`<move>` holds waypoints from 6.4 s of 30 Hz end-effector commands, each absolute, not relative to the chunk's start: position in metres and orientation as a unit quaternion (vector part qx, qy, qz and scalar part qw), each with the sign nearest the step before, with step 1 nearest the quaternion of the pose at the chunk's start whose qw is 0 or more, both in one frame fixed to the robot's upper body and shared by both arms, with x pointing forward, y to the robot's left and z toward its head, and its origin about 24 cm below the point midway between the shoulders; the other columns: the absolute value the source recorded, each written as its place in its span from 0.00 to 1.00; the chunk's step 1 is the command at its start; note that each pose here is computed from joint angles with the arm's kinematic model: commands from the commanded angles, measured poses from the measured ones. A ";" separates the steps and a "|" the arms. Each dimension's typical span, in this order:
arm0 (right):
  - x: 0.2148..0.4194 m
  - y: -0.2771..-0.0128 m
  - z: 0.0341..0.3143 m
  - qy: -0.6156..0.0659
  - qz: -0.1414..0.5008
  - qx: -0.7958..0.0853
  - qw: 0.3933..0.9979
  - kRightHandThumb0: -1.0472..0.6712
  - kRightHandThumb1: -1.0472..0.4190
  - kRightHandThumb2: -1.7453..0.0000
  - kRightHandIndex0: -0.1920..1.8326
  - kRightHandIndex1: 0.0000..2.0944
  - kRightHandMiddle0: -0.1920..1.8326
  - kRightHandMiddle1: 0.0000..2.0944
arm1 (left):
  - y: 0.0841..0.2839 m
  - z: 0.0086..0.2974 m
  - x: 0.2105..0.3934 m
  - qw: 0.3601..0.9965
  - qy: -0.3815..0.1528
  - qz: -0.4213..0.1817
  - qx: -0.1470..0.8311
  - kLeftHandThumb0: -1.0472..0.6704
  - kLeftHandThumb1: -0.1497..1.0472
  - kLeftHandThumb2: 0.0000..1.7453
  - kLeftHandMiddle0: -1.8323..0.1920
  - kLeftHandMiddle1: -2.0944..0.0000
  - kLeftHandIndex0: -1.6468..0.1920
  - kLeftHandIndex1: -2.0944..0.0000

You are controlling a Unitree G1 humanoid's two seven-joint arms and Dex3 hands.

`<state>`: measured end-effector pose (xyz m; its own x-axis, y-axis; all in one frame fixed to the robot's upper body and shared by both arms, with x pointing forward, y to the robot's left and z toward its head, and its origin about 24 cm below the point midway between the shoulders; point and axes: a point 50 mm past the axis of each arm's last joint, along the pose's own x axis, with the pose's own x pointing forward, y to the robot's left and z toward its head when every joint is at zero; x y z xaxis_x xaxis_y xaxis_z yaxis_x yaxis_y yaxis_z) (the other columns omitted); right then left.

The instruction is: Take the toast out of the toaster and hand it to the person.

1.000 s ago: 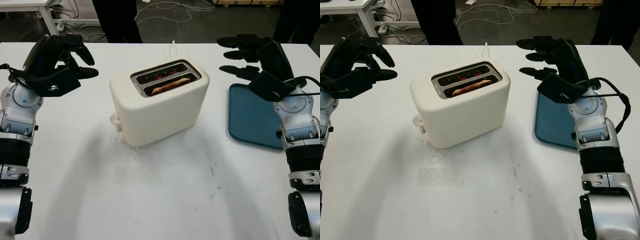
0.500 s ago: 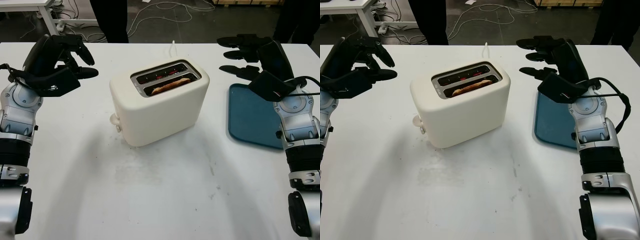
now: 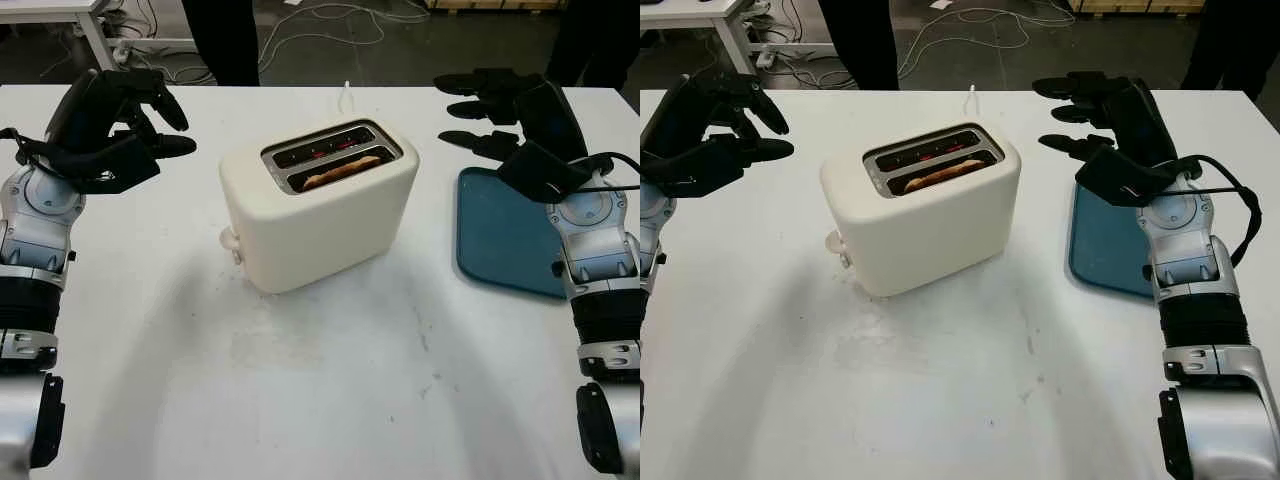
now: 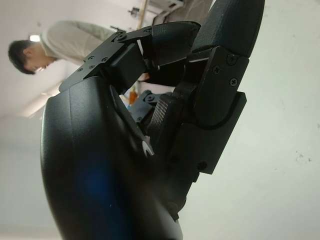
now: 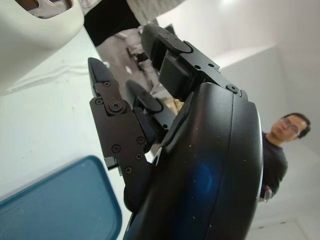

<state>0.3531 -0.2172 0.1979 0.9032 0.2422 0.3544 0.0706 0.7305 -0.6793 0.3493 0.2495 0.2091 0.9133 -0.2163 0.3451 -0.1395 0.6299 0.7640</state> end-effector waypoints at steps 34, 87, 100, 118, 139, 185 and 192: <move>0.353 -0.218 0.191 -0.202 0.055 -0.352 0.912 0.50 0.15 1.00 0.53 0.00 0.48 0.00 | 0.253 0.211 0.348 0.882 -0.211 -0.017 0.420 0.00 0.86 0.00 0.43 0.42 0.46 0.41; 0.353 -0.217 0.190 -0.206 0.059 -0.352 0.911 0.49 0.16 1.00 0.54 0.00 0.49 0.00 | 0.253 0.211 0.348 0.882 -0.211 -0.017 0.421 0.00 0.86 0.00 0.43 0.43 0.45 0.42; 0.353 -0.218 0.189 -0.206 0.060 -0.357 0.909 0.49 0.15 1.00 0.55 0.00 0.49 0.00 | 0.253 0.209 0.348 0.884 -0.209 -0.017 0.417 0.00 0.85 0.00 0.43 0.43 0.45 0.42; 0.353 -0.218 0.188 -0.205 0.058 -0.358 0.909 0.48 0.15 1.00 0.55 0.00 0.50 0.00 | 0.253 0.209 0.348 0.884 -0.210 -0.016 0.417 0.00 0.85 0.00 0.43 0.43 0.45 0.42; 0.355 -0.218 0.188 -0.209 0.060 -0.352 0.910 0.47 0.16 1.00 0.55 0.00 0.50 0.00 | 0.252 0.210 0.349 0.882 -0.213 -0.020 0.419 0.00 0.86 0.00 0.43 0.43 0.45 0.42; 0.348 -0.130 0.279 -0.389 0.253 -0.455 0.760 0.20 0.29 1.00 0.58 0.07 0.57 0.02 | 0.255 0.207 0.347 0.884 -0.201 -0.012 0.422 0.00 0.86 0.00 0.43 0.44 0.45 0.43; 0.349 -0.121 0.269 -0.381 0.281 -0.456 0.754 0.22 0.26 1.00 0.42 0.35 0.56 0.02 | 0.254 0.208 0.347 0.886 -0.195 -0.011 0.421 0.00 0.85 0.00 0.42 0.44 0.44 0.43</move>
<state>0.3499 -0.1249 0.2688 0.5726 0.7560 0.3172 -0.0688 0.4299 -0.9003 0.3492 0.2513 0.2080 0.9222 -0.1920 0.3357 -0.1380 0.6475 0.7495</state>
